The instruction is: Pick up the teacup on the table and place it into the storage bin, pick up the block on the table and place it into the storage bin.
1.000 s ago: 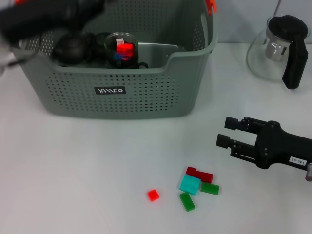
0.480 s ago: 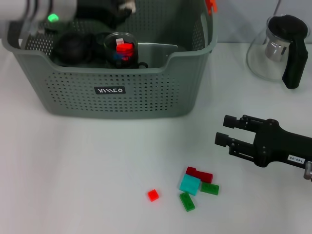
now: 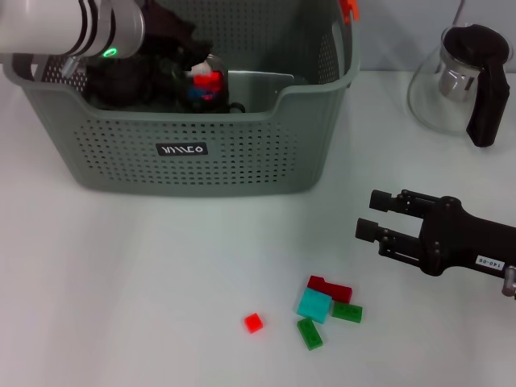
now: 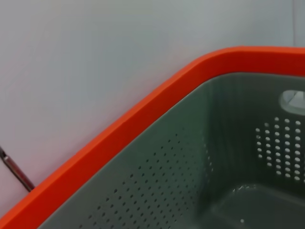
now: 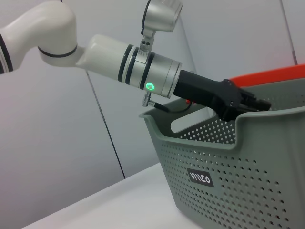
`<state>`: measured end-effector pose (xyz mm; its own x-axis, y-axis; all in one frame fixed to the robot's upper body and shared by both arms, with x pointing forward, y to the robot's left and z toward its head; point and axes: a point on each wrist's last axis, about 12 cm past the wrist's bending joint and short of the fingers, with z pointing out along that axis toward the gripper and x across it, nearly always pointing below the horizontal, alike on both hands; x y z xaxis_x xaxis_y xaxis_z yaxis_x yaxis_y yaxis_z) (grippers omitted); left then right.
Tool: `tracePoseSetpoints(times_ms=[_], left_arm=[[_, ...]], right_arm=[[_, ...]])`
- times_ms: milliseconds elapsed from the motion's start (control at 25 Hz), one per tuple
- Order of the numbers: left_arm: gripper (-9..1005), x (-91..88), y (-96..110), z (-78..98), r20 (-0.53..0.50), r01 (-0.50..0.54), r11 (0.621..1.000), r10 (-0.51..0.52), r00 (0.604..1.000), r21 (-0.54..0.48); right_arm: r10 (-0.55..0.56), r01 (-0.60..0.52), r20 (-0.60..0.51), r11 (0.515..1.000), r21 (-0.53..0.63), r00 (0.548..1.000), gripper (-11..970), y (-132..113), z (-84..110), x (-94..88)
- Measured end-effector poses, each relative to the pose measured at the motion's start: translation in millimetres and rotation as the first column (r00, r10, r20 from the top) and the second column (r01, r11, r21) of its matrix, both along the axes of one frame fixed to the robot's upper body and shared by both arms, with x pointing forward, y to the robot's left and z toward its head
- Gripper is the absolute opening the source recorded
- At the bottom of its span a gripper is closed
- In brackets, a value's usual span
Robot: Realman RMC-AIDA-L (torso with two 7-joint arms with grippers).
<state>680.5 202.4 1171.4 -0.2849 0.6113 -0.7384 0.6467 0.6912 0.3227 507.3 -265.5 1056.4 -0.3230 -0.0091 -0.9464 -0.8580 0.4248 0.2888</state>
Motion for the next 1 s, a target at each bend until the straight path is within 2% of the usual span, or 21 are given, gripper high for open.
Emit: tracePoseSetpoints(times_ms=[120, 240, 320, 360, 400, 440, 480, 520, 560, 600, 680, 720, 800, 840, 920, 1000], left_arm=[[306, -1.5, -1.0, 4.3, 0.007, 0.005, 1.000, -0.005, 1.000, -0.019], [326, -9.3, 7.0, 16.3, 0.039, 0.009, 0.990, -0.003, 0.999, -0.139], [534, -19.7, 19.1, 21.4, 0.066, 0.040, 0.966, -0.024, 0.997, -0.255], [574, -27.2, 26.0, 24.2, 0.083, 0.077, 0.934, -0.051, 0.995, -0.348], [614, -35.9, 34.6, 27.3, 0.111, 0.123, 0.885, -0.081, 0.990, -0.450], [654, -40.7, 37.7, 29.4, 0.123, 0.155, 0.846, -0.106, 0.987, -0.511], [694, -50.3, 44.9, 33.5, 0.159, 0.217, 0.762, -0.150, 0.976, -0.611], [734, -57.6, 48.4, 35.8, 0.193, 0.267, 0.694, -0.185, 0.964, -0.668], [774, -67.5, 55.5, 35.6, 0.238, 0.320, 0.616, -0.214, 0.947, -0.720], [776, -76.4, 61.7, 33.7, 0.279, 0.362, 0.554, -0.231, 0.932, -0.750], [781, -93.3, 71.8, 22.2, 0.324, 0.411, 0.473, -0.258, 0.910, -0.779], [783, -101.3, 75.1, 14.2, 0.330, 0.422, 0.451, -0.272, 0.904, -0.786], [785, -112.8, 79.4, -0.7, 0.312, 0.420, 0.460, -0.295, 0.903, -0.782], [785, -117.6, 81.0, -9.4, 0.292, 0.410, 0.486, -0.303, 0.907, -0.771], [784, -129.6, 84.2, -29.5, 0.246, 0.399, 0.567, -0.330, 0.912, -0.721], [784, -140.7, 85.7, -45.3, 0.217, 0.420, 0.635, -0.374, 0.902, -0.648]], right_arm=[[0.000, 0.000, -0.003, 1.000, 0.000, 1.000, 614, -0.2, -0.6, -0.5], [-0.002, 0.002, -0.003, 1.000, 0.000, 1.000, 613, -0.7, -0.9, -0.9], [-0.002, 0.002, -0.004, 1.000, 0.000, 1.000, 612, -0.8, -1.3, -1.4], [-0.002, 0.002, -0.005, 1.000, 0.001, 1.000, 612, -0.7, -1.5, -1.7], [-0.003, 0.003, -0.006, 1.000, 0.001, 1.000, 612, -0.7, -1.7, -1.9], [-0.003, 0.003, -0.006, 1.000, 0.002, 1.000, 612, -0.9, -2.0, -2.4], [-0.004, 0.004, -0.007, 1.000, 0.002, 1.000, 611, -1.3, -2.2, -3.0], [-0.004, 0.004, -0.007, 1.000, 0.002, 1.000, 611, -1.4, -2.3, -3.2], [-0.004, 0.004, -0.007, 1.000, 0.002, 1.000, 611, -1.4, -2.2, -3.1], [-0.004, 0.004, -0.007, 1.000, 0.002, 1.000, 611, -1.4, -2.2, -3.1], [-0.003, 0.003, -0.005, 1.000, 0.002, 1.000, 610, -0.8, -1.9, -2.4], [-0.002, 0.002, -0.005, 1.000, 0.002, 1.000, 610, -0.5, -1.8, -2.2], [-0.001, 0.001, -0.004, 1.000, 0.002, 1.000, 609, -0.2, -1.6, -1.8], [0.000, 0.000, -0.003, 1.000, 0.001, 1.000, 609, 0.0, -1.3, -1.5], [0.002, -0.002, -0.003, 1.000, 0.001, 1.000, 609, 0.5, -1.0, -1.0], [0.004, -0.004, -0.005, 1.000, 0.001, 1.000, 608, 0.8, -0.8, -0.7]])
